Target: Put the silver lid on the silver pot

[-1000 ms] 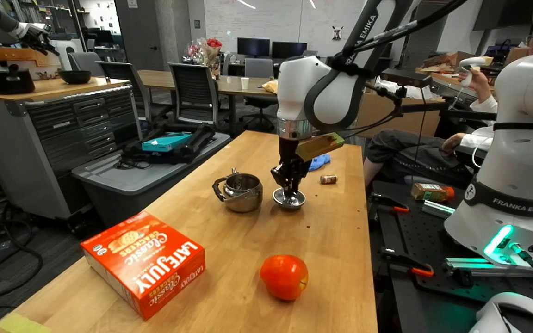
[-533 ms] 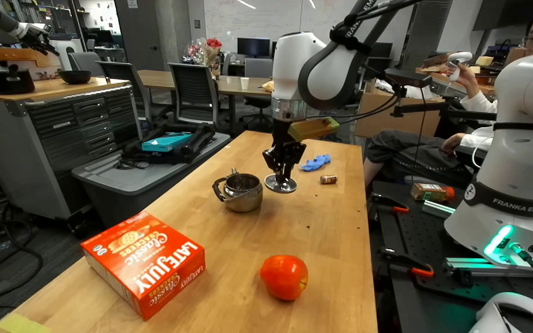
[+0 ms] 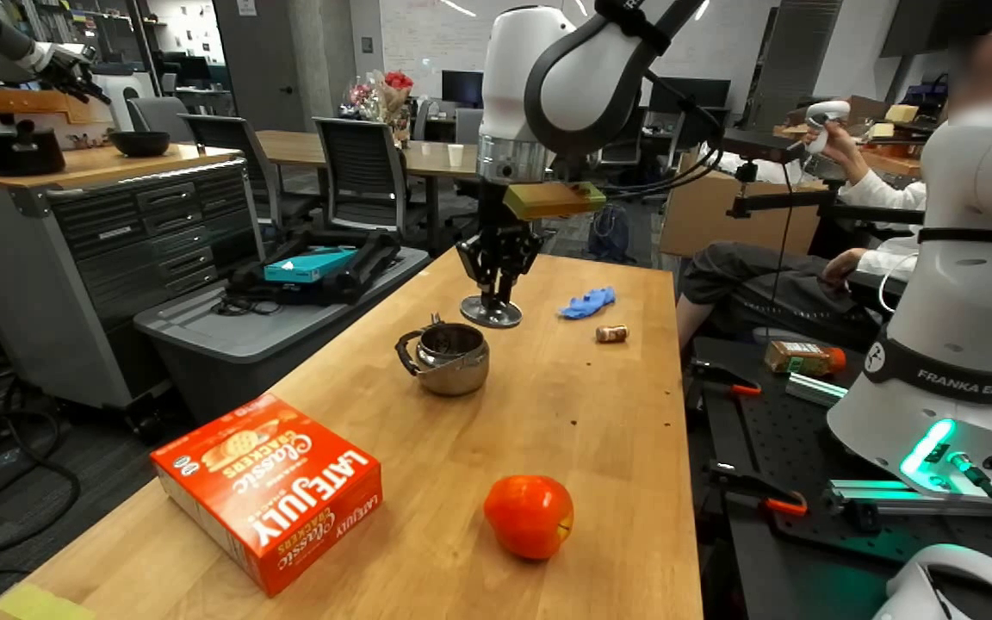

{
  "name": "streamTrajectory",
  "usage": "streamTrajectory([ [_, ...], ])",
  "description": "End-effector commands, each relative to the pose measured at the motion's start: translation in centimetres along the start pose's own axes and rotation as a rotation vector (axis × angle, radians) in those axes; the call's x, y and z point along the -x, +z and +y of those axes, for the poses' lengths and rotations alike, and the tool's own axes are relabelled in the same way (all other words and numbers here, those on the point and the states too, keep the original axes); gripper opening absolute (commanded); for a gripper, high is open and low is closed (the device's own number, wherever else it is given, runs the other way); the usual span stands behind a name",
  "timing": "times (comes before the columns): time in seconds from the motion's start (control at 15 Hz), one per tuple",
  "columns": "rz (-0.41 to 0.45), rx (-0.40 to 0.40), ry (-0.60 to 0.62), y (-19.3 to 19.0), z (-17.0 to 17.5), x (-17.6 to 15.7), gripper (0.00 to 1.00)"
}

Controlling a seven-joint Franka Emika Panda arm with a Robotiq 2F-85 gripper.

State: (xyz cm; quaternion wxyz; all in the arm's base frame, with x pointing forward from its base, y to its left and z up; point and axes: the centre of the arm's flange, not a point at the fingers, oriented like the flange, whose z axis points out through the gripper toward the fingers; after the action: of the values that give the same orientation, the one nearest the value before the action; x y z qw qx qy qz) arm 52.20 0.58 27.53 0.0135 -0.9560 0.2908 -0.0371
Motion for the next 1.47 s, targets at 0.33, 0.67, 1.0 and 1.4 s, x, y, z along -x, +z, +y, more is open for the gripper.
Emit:
streamTrajectory([
  [0.33,0.01,-0.022,0.047,-1.8,-4.0,-3.6,0.08],
  [0.67,-0.01,0.008,0.039,-0.3,-5.3,-4.7,0.08],
  [1.0,-0.025,0.033,0.026,2.0,-6.2,-4.7,0.07],
  [1.4,-0.037,0.059,-0.011,4.0,-6.8,-3.4,0.07],
])
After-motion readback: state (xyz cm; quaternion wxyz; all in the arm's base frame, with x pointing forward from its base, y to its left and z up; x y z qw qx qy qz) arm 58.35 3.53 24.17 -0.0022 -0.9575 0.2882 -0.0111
